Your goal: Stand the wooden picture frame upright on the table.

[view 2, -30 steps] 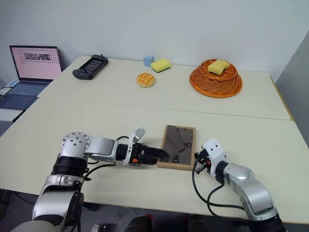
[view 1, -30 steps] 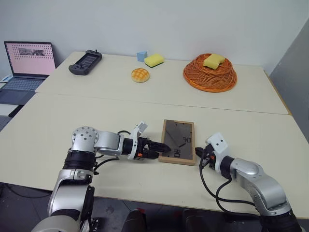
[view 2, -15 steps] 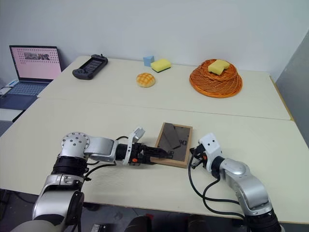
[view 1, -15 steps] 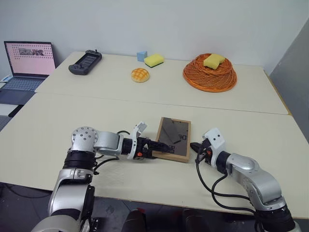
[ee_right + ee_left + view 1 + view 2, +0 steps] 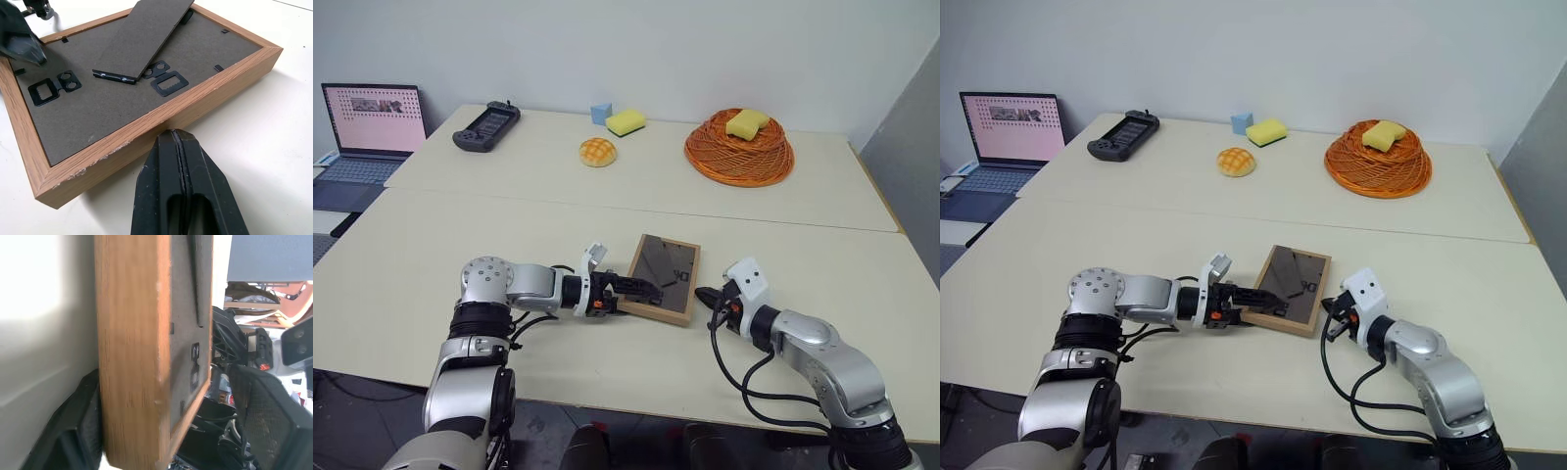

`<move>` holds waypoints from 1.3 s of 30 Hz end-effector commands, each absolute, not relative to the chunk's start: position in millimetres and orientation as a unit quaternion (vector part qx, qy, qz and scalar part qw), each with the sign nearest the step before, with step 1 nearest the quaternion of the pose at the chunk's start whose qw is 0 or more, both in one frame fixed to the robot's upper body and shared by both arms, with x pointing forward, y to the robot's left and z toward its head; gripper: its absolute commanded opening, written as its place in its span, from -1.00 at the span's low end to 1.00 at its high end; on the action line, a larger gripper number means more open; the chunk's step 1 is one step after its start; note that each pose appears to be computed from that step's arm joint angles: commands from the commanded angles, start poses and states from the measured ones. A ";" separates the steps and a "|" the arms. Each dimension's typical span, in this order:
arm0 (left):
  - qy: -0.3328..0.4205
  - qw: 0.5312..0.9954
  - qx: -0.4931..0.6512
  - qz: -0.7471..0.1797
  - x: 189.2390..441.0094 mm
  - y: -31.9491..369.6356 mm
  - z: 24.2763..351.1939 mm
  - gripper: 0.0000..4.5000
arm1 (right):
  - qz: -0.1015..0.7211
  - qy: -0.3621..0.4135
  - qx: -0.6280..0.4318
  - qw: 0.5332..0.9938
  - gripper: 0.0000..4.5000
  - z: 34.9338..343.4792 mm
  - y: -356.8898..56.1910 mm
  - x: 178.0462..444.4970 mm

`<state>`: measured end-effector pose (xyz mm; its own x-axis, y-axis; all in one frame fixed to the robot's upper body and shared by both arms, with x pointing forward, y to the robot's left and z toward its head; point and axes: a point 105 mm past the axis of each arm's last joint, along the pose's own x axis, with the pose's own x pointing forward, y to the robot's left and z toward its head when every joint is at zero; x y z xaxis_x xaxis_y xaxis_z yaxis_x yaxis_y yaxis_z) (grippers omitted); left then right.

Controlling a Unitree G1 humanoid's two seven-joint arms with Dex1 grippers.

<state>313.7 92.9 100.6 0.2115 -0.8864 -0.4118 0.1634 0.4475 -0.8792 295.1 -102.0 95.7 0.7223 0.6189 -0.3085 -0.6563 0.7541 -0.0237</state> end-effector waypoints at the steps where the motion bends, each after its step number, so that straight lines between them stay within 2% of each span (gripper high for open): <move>1: 0.492 0.689 -0.367 -0.386 313.8 93.4 103.2 0.19 | 0.350 0.120 -0.069 0.926 -1.00 107.6 -100.5 292.6; 9: 0.483 0.685 -0.374 -0.397 314.0 90.8 108.3 -0.40 | 0.347 0.124 -0.068 0.927 -1.00 106.0 -101.9 292.2; 19: 0.482 0.680 -0.373 -0.408 312.7 89.7 112.3 -0.42 | 0.344 0.125 -0.071 0.928 -1.00 104.0 -102.8 292.9; 24: 0.445 0.697 -0.377 -0.417 324.3 90.5 130.9 -0.42 | 0.339 0.127 -0.076 0.929 -1.00 101.6 -107.6 293.4; 33: 0.279 0.790 -0.316 -0.445 365.9 105.4 199.1 -0.42 | 0.325 0.129 -0.091 0.932 -1.00 103.5 -127.3 297.1; 36: 0.206 0.816 -0.225 -0.492 363.6 101.0 223.2 -0.42 | 0.319 0.128 -0.094 0.934 -1.00 105.7 -135.2 300.7; 39: 0.153 0.821 -0.110 -0.539 352.2 94.6 229.2 -0.42 | 0.320 0.122 -0.095 0.935 -1.00 111.5 -138.1 305.3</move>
